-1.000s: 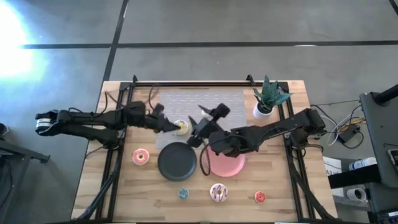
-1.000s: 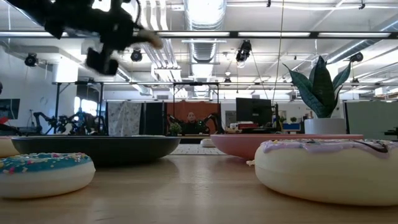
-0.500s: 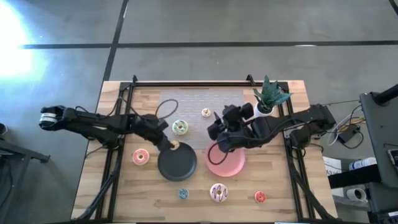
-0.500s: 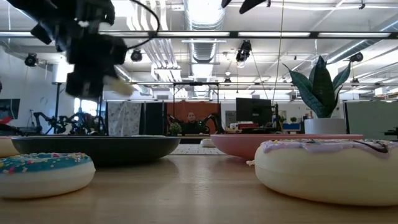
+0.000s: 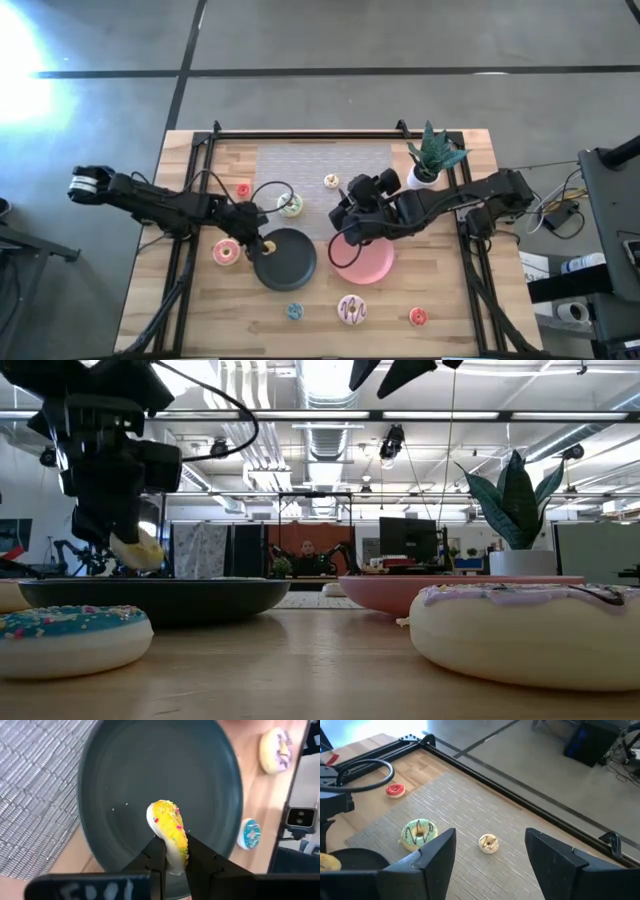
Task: Pick & Place donuts
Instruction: Put the small yellow doughnut on the black plate
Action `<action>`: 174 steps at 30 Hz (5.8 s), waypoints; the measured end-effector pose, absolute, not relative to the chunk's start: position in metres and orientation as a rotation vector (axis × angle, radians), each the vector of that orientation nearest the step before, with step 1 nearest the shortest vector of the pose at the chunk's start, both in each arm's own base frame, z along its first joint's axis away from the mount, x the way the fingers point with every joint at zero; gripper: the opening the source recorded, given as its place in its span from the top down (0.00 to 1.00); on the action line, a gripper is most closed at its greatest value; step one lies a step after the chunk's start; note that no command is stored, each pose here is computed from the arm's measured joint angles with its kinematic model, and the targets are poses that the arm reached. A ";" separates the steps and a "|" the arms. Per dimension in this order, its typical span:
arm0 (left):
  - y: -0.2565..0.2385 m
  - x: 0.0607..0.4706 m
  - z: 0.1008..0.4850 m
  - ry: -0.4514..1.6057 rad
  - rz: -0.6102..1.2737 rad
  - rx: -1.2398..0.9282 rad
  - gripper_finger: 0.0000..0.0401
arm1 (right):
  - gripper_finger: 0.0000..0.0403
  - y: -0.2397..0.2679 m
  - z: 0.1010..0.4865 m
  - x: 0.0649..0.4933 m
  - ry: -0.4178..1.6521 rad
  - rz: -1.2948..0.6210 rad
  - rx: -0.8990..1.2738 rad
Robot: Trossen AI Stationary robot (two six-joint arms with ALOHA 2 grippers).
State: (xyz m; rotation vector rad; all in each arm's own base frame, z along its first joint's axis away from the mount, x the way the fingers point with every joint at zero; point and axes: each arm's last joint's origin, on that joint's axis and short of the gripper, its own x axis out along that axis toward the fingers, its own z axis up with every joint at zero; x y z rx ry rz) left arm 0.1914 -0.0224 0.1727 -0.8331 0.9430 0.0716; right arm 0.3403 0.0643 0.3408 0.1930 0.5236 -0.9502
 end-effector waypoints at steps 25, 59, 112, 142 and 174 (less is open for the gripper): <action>-0.022 0.200 0.171 0.965 0.190 -0.898 0.60 | 0.43 0.051 0.338 0.344 0.564 -0.946 0.243; -0.052 0.219 0.143 1.050 -0.131 -0.359 0.60 | 0.43 0.050 0.326 0.344 0.662 -0.891 0.287; -0.042 0.207 0.351 0.333 0.640 0.165 1.00 | 0.43 -0.016 0.354 0.399 0.362 -0.193 0.270; -0.046 0.246 0.337 0.321 0.573 0.152 1.00 | 0.78 -0.016 0.342 0.396 0.436 -0.207 0.310; -0.027 0.151 0.324 0.424 0.560 -0.412 0.66 | 0.97 0.027 0.220 0.440 0.810 0.072 -0.058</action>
